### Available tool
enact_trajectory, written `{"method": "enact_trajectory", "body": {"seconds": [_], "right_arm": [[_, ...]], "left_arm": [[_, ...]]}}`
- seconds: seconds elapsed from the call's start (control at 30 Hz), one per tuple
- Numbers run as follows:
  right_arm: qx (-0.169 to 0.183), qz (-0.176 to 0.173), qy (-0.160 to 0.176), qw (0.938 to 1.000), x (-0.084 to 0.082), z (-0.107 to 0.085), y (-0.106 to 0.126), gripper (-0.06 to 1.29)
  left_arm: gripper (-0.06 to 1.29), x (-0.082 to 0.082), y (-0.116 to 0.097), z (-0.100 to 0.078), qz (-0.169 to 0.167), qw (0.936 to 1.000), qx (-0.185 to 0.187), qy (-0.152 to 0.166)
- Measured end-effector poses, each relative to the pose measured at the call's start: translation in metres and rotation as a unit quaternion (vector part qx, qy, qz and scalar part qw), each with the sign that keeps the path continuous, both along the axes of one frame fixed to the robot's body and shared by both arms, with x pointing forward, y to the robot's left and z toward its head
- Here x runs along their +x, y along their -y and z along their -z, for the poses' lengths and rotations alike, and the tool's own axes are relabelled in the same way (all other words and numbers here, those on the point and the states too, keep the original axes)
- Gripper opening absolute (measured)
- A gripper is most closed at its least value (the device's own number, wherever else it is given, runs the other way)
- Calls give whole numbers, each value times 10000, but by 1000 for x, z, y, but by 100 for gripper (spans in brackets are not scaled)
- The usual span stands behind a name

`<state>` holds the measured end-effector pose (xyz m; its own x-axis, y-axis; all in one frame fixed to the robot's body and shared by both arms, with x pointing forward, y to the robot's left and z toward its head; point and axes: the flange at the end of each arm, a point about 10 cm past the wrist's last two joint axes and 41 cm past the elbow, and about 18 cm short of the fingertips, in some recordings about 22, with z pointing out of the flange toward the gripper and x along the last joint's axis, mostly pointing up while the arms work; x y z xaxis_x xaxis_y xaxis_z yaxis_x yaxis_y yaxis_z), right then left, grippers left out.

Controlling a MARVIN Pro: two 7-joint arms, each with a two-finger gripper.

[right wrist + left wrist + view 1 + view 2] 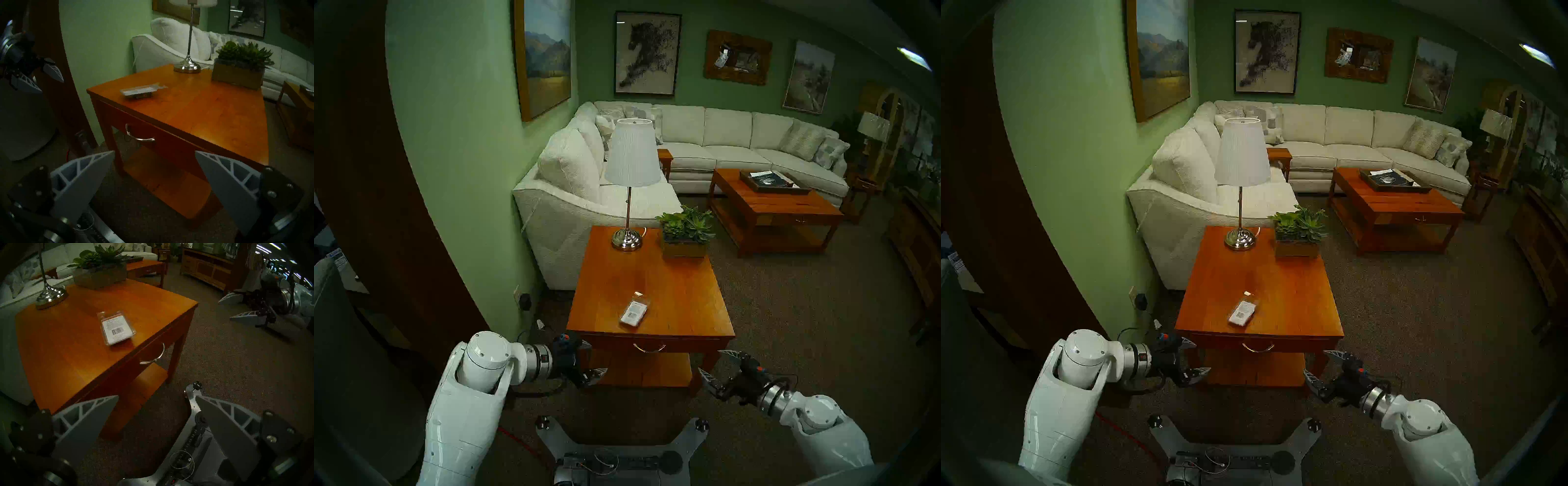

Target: Open the drawer, take out the contents and close the drawer

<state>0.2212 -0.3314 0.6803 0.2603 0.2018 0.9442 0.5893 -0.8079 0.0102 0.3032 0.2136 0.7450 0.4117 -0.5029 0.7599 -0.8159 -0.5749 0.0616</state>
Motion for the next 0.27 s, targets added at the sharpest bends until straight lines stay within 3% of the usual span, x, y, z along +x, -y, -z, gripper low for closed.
{"method": "enact_trajectory", "body": {"seconds": [0.27], "right_arm": [[106,103,573,9982,-18,-21,1,123]], "left_arm": [[123,0,0,0,1,10000,-3,6]]}}
